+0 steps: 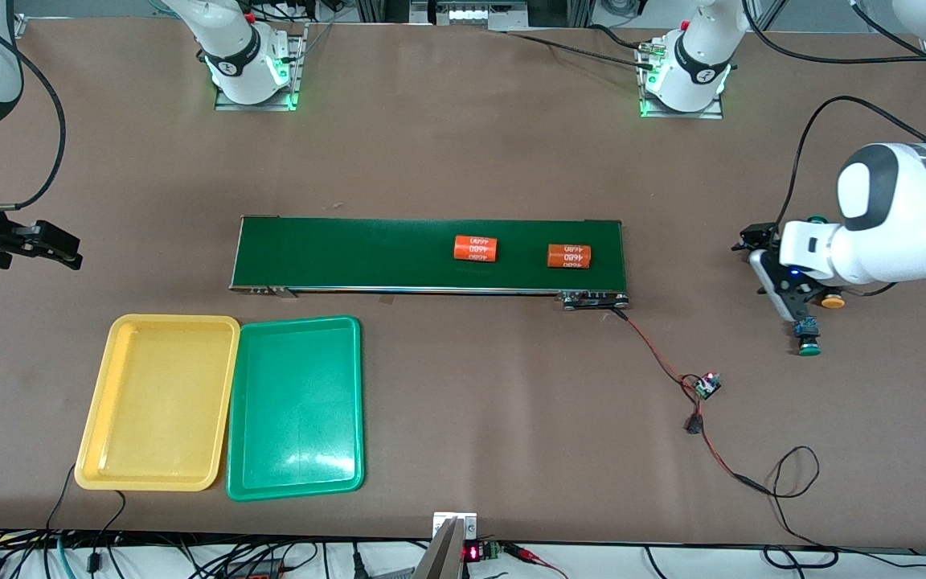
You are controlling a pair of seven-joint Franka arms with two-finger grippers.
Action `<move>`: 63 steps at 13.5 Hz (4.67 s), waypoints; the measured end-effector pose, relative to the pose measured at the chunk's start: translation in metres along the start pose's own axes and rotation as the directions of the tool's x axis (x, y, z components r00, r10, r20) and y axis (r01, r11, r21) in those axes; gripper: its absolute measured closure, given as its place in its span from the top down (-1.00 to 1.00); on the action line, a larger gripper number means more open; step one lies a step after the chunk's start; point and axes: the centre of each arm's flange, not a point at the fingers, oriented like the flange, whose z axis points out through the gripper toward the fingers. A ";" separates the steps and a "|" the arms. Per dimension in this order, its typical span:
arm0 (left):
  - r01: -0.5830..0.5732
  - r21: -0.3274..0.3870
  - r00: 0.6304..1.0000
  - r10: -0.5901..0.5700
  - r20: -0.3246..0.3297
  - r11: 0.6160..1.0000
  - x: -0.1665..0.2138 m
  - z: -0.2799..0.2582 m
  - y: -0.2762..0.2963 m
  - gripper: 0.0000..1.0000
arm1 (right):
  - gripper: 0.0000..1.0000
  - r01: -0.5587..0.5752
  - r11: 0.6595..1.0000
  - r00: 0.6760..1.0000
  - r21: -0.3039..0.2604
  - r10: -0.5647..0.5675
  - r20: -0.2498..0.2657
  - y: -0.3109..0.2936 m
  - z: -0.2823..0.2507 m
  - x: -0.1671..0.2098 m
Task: Sort buttons by color to trays
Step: 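Grasp a yellow-capped push-button with the left gripper, then carry the yellow button to the conveyor end and lower it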
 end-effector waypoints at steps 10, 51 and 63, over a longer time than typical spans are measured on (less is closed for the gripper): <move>0.482 0.043 0.875 -0.484 0.025 0.875 -0.119 0.108 -0.031 1.00 | 1.00 0.003 1.000 1.000 0.000 -0.003 0.004 -0.002 0.002 0.001; 0.568 0.127 0.819 -0.574 0.014 0.813 0.137 0.040 0.207 -0.16 | 1.00 0.016 1.000 1.000 0.002 -0.017 0.007 -0.010 0.003 0.001; 0.583 0.095 0.811 -0.586 -0.004 0.807 0.141 0.051 0.200 -0.16 | 1.00 0.017 1.000 1.000 0.002 -0.017 0.011 -0.010 0.005 0.001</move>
